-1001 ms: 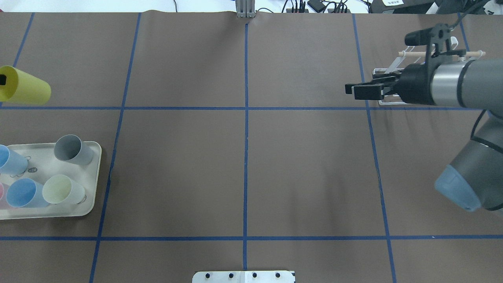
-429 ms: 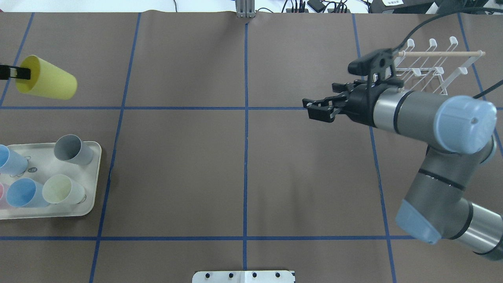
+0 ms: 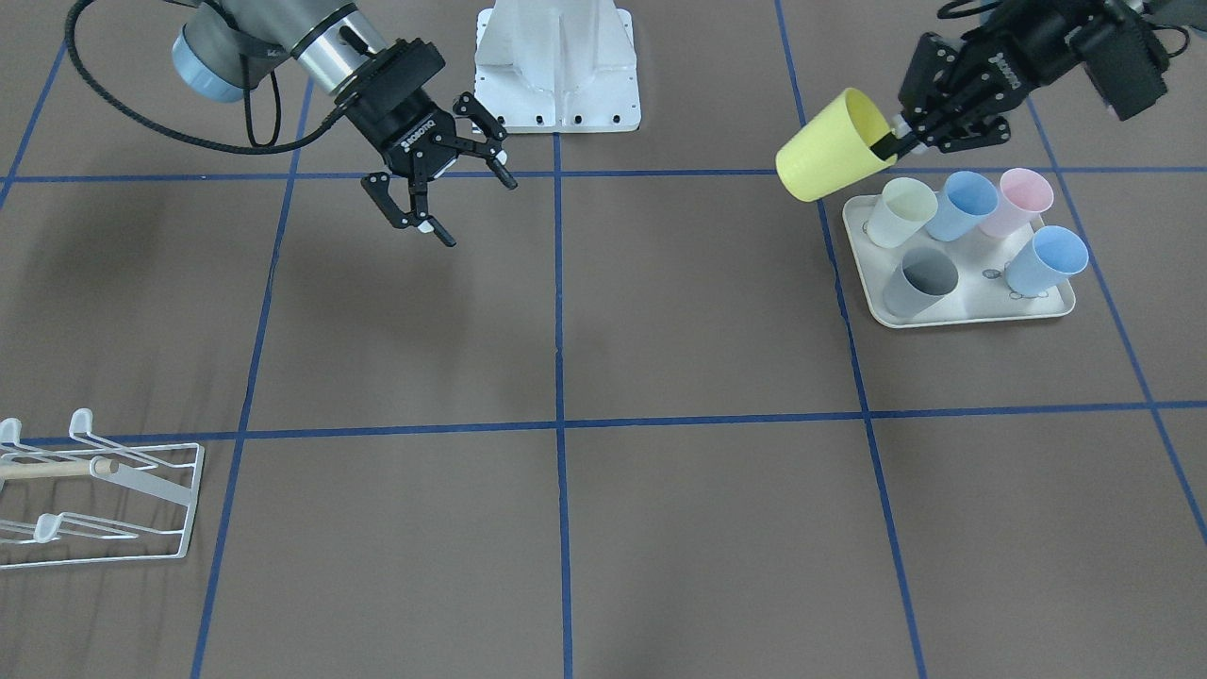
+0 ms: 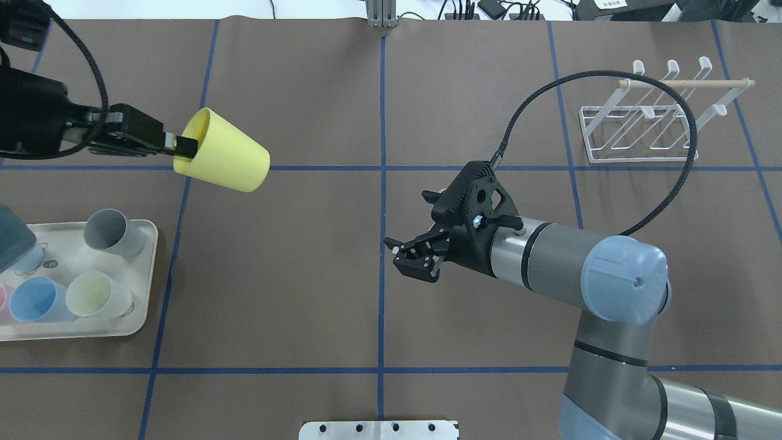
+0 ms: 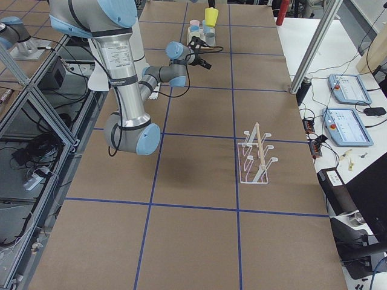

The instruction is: Transfer IKEA cup to right arm and place on rack

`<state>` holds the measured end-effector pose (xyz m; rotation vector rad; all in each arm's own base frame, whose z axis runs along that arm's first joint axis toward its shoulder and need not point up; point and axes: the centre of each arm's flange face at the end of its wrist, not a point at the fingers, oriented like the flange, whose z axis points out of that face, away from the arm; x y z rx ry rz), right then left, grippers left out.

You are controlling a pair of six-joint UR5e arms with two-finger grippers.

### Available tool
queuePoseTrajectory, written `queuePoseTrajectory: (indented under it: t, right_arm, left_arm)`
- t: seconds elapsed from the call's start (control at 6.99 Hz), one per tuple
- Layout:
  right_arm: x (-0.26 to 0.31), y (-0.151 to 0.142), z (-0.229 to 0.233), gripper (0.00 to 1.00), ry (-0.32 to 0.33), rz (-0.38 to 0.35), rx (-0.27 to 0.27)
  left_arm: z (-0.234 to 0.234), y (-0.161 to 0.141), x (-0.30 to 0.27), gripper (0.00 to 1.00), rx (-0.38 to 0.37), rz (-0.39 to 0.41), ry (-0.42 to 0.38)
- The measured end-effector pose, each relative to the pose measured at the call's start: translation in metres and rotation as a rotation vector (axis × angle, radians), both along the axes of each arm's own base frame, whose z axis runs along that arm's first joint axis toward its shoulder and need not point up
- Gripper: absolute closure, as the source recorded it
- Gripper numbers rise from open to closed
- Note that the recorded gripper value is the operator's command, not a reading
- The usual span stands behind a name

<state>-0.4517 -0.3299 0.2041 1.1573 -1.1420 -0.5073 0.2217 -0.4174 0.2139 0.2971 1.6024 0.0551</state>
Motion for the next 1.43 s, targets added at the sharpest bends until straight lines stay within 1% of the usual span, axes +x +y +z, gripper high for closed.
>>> queuePoseTrajectory:
  t: [0.29, 0.43, 0.57, 0.86, 1.43]
  right_arm:
    - [-0.017, 0.011, 0.017, 0.02, -0.120, -0.020, 0.133]
    - [-0.021, 0.016, 0.025, 0.02, -0.158, -0.022, 0.184]
    - [-0.023, 0.020, 0.027, 0.02, -0.182, -0.025, 0.210]
    - [-0.022, 0.027, 0.026, 0.02, -0.223, -0.032, 0.232]
    - [-0.024, 0.036, 0.022, 0.01, -0.243, -0.046, 0.239]
  left_arm:
    - [-0.020, 0.015, 0.048, 1.00, 0.005, 0.037, 0.037]
    - [-0.027, 0.025, 0.069, 1.00, 0.008, 0.061, 0.048]
    - [-0.031, 0.032, 0.086, 1.00, 0.009, 0.076, 0.055]
    - [-0.037, 0.044, 0.115, 1.00, 0.007, 0.088, 0.064]
    - [-0.040, 0.046, 0.140, 1.00, 0.002, 0.088, 0.065]
